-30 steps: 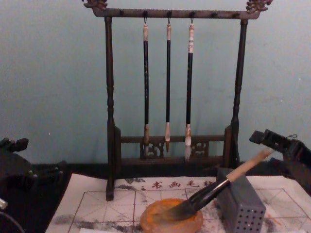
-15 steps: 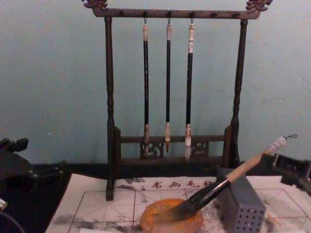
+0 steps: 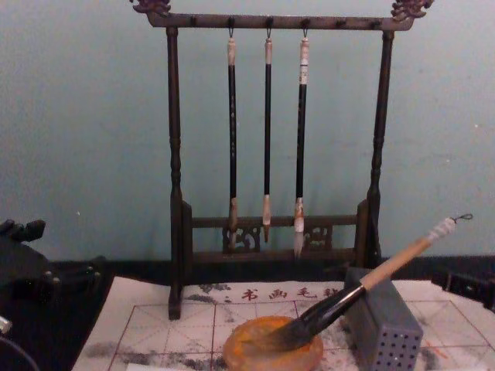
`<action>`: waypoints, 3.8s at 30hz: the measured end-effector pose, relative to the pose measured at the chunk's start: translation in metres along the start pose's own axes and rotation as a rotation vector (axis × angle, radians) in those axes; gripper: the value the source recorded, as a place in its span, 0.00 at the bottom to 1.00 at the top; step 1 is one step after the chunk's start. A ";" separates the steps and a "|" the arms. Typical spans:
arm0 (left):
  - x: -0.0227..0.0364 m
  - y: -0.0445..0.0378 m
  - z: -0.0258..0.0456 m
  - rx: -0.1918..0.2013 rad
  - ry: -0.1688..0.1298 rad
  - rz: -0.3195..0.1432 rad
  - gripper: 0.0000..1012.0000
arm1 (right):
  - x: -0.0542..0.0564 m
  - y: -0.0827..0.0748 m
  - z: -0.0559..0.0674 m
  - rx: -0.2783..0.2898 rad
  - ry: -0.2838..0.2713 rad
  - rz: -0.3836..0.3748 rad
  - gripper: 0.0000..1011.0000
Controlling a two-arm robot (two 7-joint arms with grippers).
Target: Pick up the brush from the inkstone, write on the paper, then place the brush back to its original position.
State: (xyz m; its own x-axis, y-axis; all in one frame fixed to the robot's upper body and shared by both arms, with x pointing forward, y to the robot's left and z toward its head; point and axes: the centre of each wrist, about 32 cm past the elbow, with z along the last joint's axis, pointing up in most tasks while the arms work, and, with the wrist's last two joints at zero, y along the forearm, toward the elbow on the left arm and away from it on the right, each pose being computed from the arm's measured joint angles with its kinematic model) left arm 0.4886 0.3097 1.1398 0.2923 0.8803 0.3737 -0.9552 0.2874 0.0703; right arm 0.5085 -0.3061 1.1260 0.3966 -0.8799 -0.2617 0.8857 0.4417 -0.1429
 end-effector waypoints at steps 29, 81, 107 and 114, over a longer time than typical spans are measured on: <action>0.0000 0.0000 0.0000 0.000 0.000 0.000 0.99 | -0.011 0.024 -0.024 0.051 -0.140 -0.142 0.99; 0.0000 0.0000 0.0000 0.000 0.000 0.000 0.99 | -0.011 0.024 -0.024 0.049 -0.143 -0.136 0.99; 0.0000 0.0000 0.0000 0.000 0.000 0.000 0.99 | -0.011 0.024 -0.024 0.049 -0.143 -0.136 0.99; 0.0000 0.0000 0.0000 0.000 0.000 0.000 0.99 | -0.011 0.024 -0.024 0.049 -0.143 -0.136 0.99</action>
State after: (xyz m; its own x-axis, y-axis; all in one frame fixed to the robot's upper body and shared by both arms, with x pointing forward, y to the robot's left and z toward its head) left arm 0.4886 0.3097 1.1398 0.2923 0.8802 0.3738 -0.9552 0.2874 0.0703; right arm 0.5194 -0.2821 1.1022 0.2993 -0.9485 -0.1041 0.9429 0.3107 -0.1199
